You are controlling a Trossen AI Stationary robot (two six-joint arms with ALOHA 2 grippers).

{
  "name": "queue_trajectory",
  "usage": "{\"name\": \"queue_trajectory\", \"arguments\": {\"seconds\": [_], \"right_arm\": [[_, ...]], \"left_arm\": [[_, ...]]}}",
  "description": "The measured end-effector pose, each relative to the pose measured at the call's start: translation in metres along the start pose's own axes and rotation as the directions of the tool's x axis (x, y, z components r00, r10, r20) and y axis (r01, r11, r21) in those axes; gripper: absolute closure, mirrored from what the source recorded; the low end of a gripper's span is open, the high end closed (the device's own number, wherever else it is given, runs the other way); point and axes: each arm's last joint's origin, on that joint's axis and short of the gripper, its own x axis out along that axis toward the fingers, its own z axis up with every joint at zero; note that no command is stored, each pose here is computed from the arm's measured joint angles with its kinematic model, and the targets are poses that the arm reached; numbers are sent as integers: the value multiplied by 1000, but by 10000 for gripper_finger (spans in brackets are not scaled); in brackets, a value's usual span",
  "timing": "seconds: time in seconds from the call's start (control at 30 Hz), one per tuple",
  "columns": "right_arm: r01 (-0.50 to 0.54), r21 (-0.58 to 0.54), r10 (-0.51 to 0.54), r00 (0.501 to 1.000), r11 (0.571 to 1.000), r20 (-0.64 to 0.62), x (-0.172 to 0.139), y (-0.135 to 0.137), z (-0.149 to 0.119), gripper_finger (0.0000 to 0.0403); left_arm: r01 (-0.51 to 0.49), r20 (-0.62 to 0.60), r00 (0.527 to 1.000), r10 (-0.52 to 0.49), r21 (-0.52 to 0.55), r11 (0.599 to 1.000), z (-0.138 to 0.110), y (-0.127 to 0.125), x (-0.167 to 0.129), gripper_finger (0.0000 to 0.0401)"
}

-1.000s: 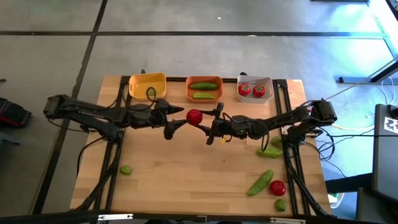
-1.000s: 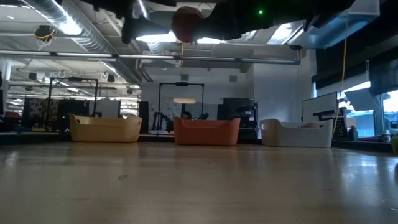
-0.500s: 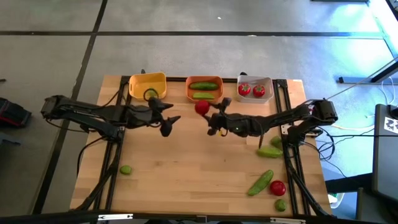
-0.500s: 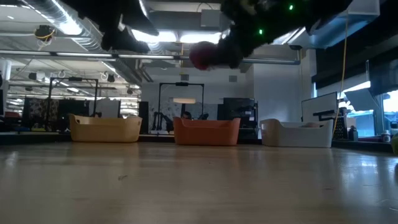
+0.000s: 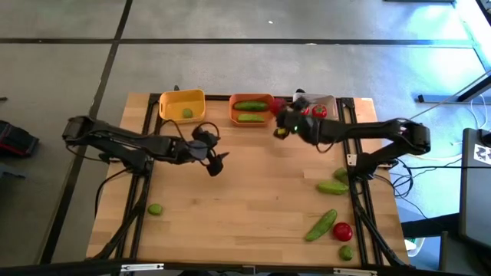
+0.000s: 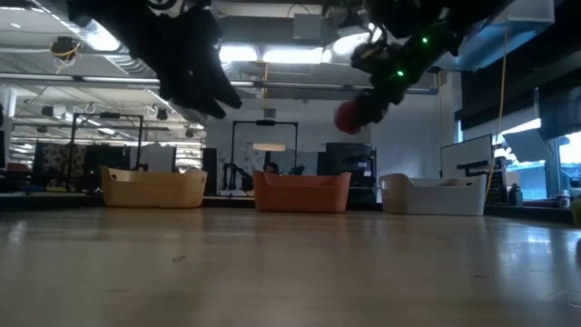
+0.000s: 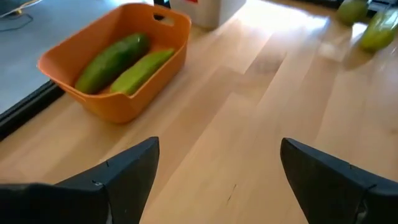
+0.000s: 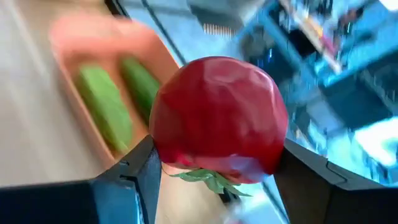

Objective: Sort produce into baskets
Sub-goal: Put the tomato into the white bin

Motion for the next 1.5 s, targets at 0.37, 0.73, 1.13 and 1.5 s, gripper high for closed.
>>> {"name": "queue_trajectory", "arguments": {"seconds": [0.37, 0.73, 1.13, 1.5], "right_arm": [[32, 113, 7, 944, 993, -329, 31, -76, -52, 171], [31, 519, 229, 875, 854, -427, 47, -127, -99, 171], [79, 559, 238, 849, 825, -471, 61, -135, -115, 171], [76, 552, 291, 786, 830, -546, 71, -125, -127, 171]], "left_arm": [[11, 29, 1000, -11, -25, 1000, 1, -5, 8, 70], [11, 32, 999, -11, -10, 1000, 2, -5, 8, 70], [11, 32, 999, -10, -4, 1000, 1, -5, 8, 70], [11, 33, 999, -11, -7, 1000, 2, -5, 8, 70]]}}
